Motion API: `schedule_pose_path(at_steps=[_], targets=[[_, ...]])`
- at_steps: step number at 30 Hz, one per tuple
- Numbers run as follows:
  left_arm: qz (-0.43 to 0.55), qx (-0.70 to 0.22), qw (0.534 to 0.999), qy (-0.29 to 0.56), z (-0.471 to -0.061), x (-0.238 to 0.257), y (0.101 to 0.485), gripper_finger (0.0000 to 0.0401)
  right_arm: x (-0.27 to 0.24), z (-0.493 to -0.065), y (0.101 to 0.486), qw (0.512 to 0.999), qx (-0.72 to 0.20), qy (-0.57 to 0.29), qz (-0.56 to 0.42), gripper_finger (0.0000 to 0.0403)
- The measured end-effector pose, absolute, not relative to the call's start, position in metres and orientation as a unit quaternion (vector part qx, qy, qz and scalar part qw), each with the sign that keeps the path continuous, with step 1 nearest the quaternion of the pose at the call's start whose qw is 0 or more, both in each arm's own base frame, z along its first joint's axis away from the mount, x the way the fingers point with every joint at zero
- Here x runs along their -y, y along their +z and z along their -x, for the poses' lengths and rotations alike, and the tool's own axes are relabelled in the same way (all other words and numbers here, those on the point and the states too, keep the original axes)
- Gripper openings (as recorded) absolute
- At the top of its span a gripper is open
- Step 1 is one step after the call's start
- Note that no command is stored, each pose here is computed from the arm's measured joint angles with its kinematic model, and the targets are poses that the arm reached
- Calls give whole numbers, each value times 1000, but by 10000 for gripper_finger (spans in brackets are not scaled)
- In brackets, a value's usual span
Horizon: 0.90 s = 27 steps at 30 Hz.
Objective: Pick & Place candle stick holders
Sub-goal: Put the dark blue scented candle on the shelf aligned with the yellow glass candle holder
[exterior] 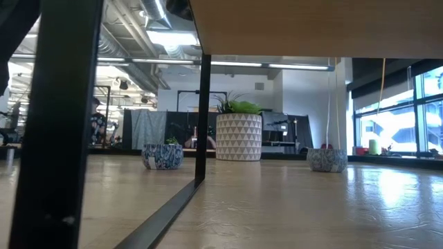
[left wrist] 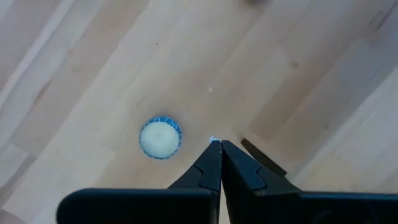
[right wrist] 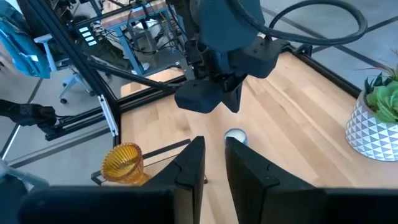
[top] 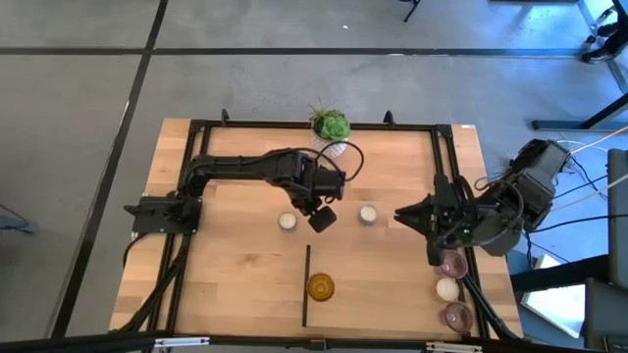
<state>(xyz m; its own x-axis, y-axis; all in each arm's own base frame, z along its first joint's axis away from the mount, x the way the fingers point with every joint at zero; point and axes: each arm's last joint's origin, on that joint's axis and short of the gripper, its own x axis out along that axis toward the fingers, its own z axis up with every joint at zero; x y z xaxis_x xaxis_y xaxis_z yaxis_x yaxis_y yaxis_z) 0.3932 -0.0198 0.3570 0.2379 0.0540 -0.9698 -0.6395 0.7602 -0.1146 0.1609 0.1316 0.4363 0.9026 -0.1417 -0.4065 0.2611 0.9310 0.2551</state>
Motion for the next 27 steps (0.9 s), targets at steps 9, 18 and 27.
schedule_pose_path(at_steps=[9,18,27], targets=[[314,-640,675,192,-382,60,335,2,-132,-161,436,960,-204,-94,-168,66],[296,-531,772,185,-378,116,357,2,-129,-164,434,962,-202,-116,-142,66],[111,-334,893,282,-334,130,408,2,-134,-175,427,962,-210,-127,-122,66]])
